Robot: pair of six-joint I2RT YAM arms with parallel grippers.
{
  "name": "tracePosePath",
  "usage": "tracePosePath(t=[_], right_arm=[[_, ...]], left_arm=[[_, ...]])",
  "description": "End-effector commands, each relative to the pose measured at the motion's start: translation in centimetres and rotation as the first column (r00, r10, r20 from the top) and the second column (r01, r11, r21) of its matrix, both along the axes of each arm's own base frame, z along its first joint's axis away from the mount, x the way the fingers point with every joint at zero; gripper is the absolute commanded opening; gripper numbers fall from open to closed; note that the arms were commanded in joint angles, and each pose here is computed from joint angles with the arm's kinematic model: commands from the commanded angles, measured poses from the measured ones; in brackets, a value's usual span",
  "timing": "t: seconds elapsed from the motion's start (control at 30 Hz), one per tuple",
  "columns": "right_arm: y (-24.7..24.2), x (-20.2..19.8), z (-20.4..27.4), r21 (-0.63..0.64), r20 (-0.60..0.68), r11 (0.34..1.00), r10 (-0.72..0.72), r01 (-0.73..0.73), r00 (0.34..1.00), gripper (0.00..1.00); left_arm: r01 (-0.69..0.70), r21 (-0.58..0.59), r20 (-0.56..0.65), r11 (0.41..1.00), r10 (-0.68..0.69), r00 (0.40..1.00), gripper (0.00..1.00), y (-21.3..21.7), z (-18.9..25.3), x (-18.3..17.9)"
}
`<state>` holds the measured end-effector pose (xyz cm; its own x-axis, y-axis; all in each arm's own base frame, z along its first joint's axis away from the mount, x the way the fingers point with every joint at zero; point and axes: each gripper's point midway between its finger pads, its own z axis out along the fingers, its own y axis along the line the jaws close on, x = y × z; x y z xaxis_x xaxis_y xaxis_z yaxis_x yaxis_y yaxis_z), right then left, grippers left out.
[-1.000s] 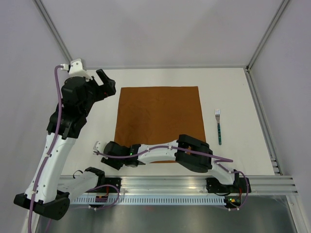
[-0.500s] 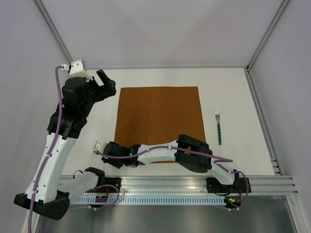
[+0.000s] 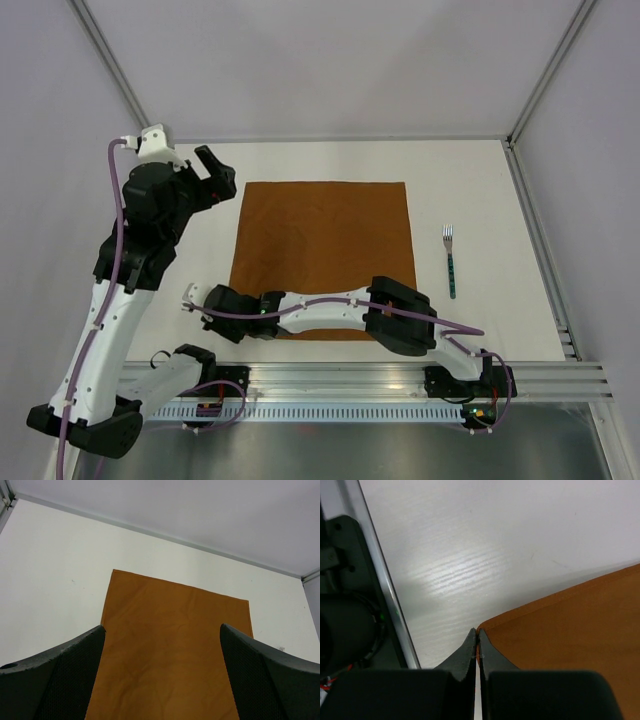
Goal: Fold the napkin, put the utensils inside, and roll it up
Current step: Fold the napkin
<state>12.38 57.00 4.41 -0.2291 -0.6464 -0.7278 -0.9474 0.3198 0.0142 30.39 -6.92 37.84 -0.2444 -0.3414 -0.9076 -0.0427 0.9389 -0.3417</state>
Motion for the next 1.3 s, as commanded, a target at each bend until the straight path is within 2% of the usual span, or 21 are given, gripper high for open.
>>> tracePosePath(t=[0.0, 0.23, 0.4, 0.83, 1.0, 1.27], right_arm=[[1.7, -0.9, 3.7, 0.063, -0.035, 0.998, 0.001, 0.001, 0.999, 0.02], [2.4, -1.7, 5.2, 0.087, -0.066, 0.996, 0.013, -0.007, 0.998, 0.00], [1.8, 0.1, 8.0, 0.128, -0.051, 0.992, -0.002, 0.008, 0.999, 0.00], [-6.0, 13.0, 12.7, 0.157, 0.076, 0.971, -0.196, 0.182, 0.978, 0.00], [-10.0, 18.4, 14.2, 0.173, 0.105, 0.945, -0.297, 0.276, 0.949, 0.01], [-15.9, 24.5, 15.1, 0.199, 0.105, 0.890, -0.436, 0.410, 0.894, 0.00]], left_arm=[[-0.012, -0.005, 0.084, 1.000, 0.012, 0.996, 0.99, 0.6, 2.9, -0.7], [-0.017, -0.013, 0.113, 1.000, 0.019, 0.993, 0.99, 0.9, 3.9, -1.3], [-0.030, -0.025, 0.131, 0.999, 0.033, 0.991, 0.99, 1.2, 4.5, -1.4], [-0.018, -0.078, 0.180, 0.997, 0.032, 0.983, 0.99, 0.0, 5.9, 1.0], [-0.014, -0.086, 0.192, 0.996, 0.031, 0.981, 0.99, -0.4, 6.1, 2.0], [0.005, -0.083, 0.180, 0.997, 0.011, 0.984, 0.99, -1.4, 5.5, 4.2]])
